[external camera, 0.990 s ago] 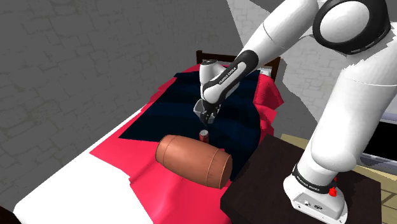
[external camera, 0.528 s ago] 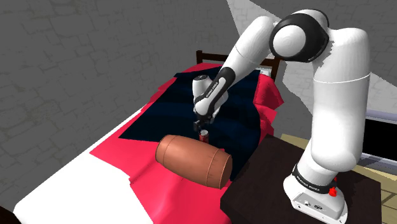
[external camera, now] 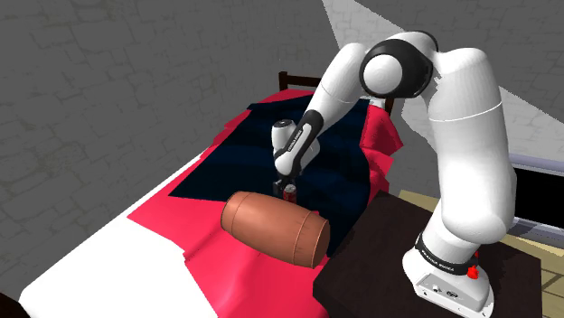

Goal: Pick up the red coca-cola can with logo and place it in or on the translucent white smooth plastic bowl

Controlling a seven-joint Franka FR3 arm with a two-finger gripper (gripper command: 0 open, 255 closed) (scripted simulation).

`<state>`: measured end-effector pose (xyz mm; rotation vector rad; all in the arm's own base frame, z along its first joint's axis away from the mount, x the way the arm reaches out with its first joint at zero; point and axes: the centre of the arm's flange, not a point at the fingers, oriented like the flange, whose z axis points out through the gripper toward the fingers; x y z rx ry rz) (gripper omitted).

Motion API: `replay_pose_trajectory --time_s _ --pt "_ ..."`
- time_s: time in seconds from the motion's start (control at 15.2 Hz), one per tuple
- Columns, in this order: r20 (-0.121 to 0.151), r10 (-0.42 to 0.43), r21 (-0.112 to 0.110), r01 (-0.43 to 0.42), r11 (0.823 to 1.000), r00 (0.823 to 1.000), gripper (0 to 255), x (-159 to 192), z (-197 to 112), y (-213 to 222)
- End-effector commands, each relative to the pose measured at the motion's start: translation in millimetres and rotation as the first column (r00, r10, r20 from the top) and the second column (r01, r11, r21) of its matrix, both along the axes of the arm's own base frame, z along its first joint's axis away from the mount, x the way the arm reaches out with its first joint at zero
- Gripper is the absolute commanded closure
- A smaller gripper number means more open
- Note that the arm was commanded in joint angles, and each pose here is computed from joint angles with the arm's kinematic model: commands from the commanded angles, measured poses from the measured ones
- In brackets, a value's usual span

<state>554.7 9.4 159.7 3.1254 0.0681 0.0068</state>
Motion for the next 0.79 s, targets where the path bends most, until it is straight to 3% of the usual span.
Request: replay_pose_trajectory --time_s 0.0,0.53,0.59,0.73 --pt "0.000 0.000 0.000 0.000 1.000 1.000 0 -0.5 -8.8 -0.5" --pt "0.000 0.000 0.000 0.000 1.000 1.000 0 -0.4 -8.7 -0.5" --pt "0.000 0.000 0.000 0.000 1.000 1.000 255 -0.4 -8.7 -0.5" --pt "0.000 0.000 0.000 0.000 1.000 1.000 255 -0.4 -8.7 -0.6"
